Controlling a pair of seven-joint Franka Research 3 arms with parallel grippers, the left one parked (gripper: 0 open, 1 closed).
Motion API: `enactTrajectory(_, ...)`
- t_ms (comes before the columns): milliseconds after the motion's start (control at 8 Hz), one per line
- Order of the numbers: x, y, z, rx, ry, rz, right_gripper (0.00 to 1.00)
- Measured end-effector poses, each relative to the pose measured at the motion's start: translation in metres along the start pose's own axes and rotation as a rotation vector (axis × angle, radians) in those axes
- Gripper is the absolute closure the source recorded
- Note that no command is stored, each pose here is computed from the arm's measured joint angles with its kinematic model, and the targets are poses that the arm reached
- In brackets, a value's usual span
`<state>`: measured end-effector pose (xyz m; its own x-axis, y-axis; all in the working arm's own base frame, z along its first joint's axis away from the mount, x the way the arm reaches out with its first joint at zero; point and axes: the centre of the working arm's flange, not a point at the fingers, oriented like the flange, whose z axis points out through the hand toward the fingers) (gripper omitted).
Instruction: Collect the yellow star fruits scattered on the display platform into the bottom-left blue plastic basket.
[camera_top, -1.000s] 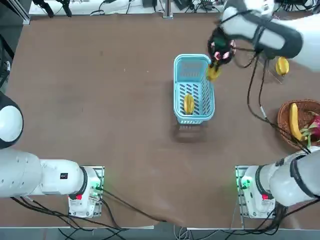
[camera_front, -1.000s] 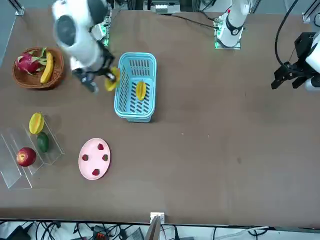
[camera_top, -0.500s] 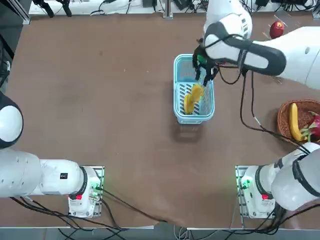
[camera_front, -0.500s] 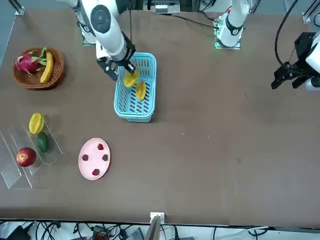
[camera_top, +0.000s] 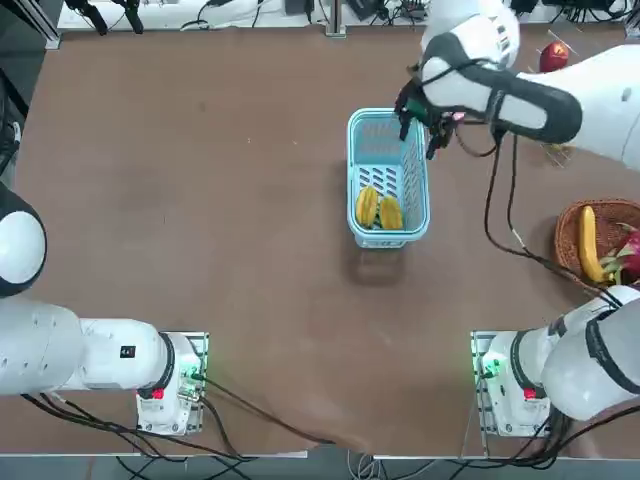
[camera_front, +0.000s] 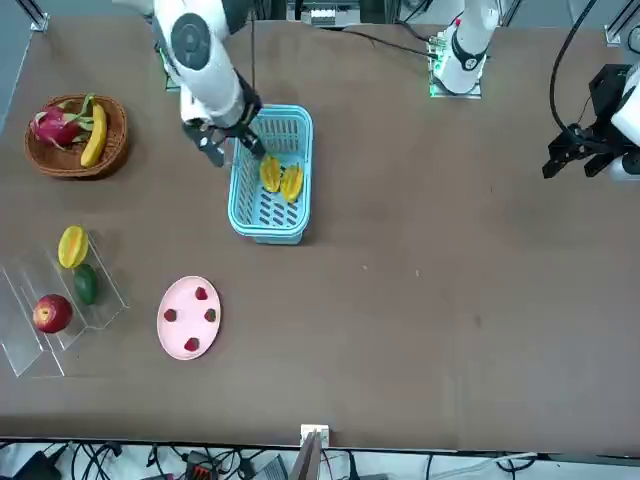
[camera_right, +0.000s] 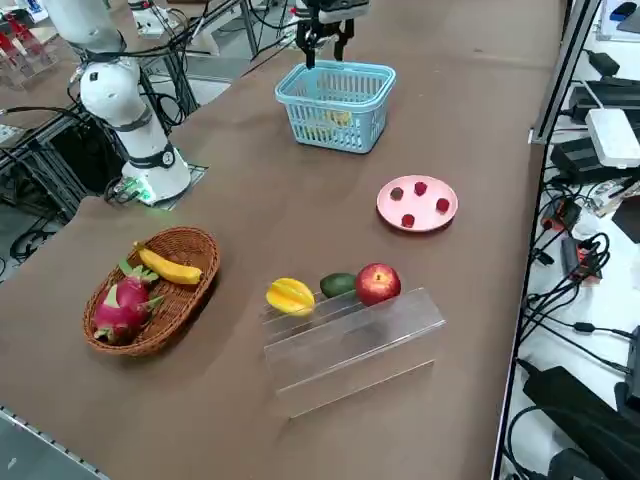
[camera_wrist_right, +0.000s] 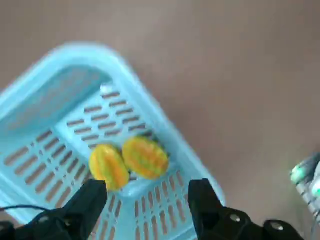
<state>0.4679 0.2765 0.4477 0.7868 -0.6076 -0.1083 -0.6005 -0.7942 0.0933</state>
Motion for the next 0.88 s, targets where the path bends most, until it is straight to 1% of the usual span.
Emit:
enactTrajectory(250,0.112,0.062,-0.005,-0.022,0.021,-0.042,0.0)
enactTrajectory(375,0.169,0.103,0.003,-0.052,0.03,-0.084,0.0)
enactTrajectory(500,0.218,0.14,0.016,-0.08,0.042,-0.125,0.0)
enactTrajectory(625,0.259,0.175,0.029,-0.088,0.054,-0.164,0.0)
enactTrajectory(875,0.326,0.253,0.051,-0.074,0.064,-0.311,0.0)
